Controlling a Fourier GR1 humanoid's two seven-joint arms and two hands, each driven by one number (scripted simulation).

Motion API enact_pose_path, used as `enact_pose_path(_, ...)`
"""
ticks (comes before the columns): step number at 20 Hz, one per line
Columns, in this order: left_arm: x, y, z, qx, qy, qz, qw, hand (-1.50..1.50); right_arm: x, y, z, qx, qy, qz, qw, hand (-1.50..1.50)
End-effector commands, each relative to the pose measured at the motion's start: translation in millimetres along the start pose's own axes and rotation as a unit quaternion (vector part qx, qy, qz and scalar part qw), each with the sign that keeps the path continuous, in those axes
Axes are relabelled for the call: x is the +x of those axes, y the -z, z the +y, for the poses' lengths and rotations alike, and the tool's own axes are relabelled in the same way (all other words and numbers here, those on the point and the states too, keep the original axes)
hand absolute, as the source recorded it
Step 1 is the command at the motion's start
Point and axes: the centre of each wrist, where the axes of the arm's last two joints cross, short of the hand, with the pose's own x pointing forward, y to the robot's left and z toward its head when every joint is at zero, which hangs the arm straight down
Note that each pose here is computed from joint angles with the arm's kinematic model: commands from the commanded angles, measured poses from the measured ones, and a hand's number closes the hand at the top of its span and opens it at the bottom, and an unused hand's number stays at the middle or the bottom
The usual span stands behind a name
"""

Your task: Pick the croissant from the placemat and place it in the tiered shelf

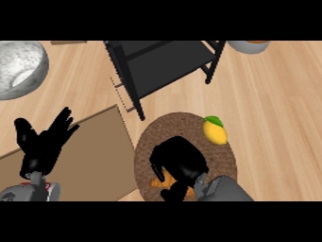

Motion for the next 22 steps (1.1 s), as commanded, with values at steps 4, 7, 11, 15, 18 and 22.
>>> enact_pose_path(4, -19, -8, 2, 0.011, -0.003, 0.044, 0.9990, 0.00, 63, -38, -64, -0.124, 0.044, -0.097, 0.987, 1.50)
enact_pose_path(7, -17, -1, 0, 0.018, -0.007, 0.037, 0.9991, 0.00, 71, -65, -103, -0.191, 0.038, -0.100, 0.976, 1.50)
enact_pose_path(11, -19, -13, 20, 0.019, 0.002, 0.042, 0.9989, 0.00, 86, -100, -143, -0.231, 0.046, -0.073, 0.969, 1.50)
enact_pose_path(15, -29, -10, -3, 0.014, 0.003, 0.034, 0.9993, 0.00, 102, -93, -195, -0.267, 0.062, -0.061, 0.960, 1.50)
enact_pose_path(18, -26, -10, -10, 0.007, -0.001, 0.037, 0.9993, 0.00, 106, -99, -227, -0.272, 0.063, -0.047, 0.959, 1.50)
enact_pose_path(22, -8, -1, 5, 0.005, 0.005, 0.036, 0.9993, 0.00, 111, -69, -254, -0.282, 0.092, -0.028, 0.955, 1.50)
